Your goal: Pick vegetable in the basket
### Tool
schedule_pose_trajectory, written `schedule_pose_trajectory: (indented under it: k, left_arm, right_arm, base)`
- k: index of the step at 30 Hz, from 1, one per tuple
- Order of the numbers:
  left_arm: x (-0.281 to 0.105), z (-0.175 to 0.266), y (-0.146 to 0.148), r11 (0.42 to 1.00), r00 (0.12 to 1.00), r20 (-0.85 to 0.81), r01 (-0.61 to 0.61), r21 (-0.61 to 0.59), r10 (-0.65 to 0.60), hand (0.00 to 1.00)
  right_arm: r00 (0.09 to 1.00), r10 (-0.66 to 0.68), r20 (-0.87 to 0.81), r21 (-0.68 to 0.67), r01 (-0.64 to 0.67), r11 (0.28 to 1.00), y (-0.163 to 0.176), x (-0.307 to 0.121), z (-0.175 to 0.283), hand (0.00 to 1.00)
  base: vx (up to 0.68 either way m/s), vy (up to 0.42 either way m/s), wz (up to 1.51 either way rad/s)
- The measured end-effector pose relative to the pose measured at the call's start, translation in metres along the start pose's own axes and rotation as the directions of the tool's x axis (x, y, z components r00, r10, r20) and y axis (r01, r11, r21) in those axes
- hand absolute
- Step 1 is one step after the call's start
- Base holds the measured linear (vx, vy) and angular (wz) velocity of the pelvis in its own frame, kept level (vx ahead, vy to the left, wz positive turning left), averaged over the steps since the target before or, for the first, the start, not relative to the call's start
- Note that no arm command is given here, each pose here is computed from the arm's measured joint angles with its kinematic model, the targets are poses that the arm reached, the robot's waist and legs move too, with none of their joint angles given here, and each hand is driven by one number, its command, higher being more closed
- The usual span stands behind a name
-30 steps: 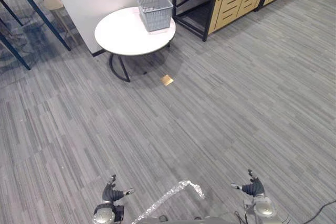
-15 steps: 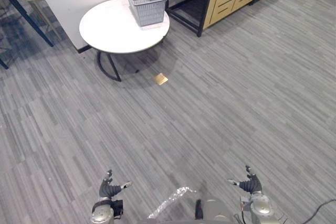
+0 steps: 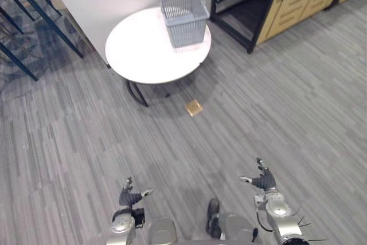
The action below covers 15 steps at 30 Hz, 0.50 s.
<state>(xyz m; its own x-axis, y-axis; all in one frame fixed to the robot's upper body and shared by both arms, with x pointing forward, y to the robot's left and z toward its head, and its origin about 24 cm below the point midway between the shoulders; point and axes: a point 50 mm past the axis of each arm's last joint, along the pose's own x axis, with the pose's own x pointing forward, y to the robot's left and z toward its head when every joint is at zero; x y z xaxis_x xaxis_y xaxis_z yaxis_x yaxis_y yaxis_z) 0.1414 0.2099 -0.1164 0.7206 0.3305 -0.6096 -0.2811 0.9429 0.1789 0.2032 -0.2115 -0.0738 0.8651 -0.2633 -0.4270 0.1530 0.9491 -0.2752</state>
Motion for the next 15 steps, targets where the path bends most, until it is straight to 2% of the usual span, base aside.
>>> schedule_pose_trajectory:
  k: [5,7,15]
  left_arm:
    - [0.001,0.002,0.002,1.000,1.000,0.005,-0.009,-0.002,0.009,0.00]
    - [0.006,0.016,0.001,1.000,0.998,0.055,-0.006,-0.005,0.006,0.00]
    - [-0.001,0.001,0.004,0.999,1.000,0.015,0.005,0.041,-0.006,0.00]
  right_arm:
    - [0.998,-0.053,-0.037,0.014,0.053,0.998,-0.008,0.000,-0.007,0.00]
    - [0.997,-0.053,-0.051,0.015,0.054,0.998,-0.007,-0.005,-0.013,0.00]
    - [0.999,-0.006,-0.046,-0.014,0.006,1.000,0.006,-0.008,-0.013,0.00]
  base:
    - [0.58,0.181,-0.39]
    - [0.72,0.245,0.27]
    - [0.57,0.143,0.36]
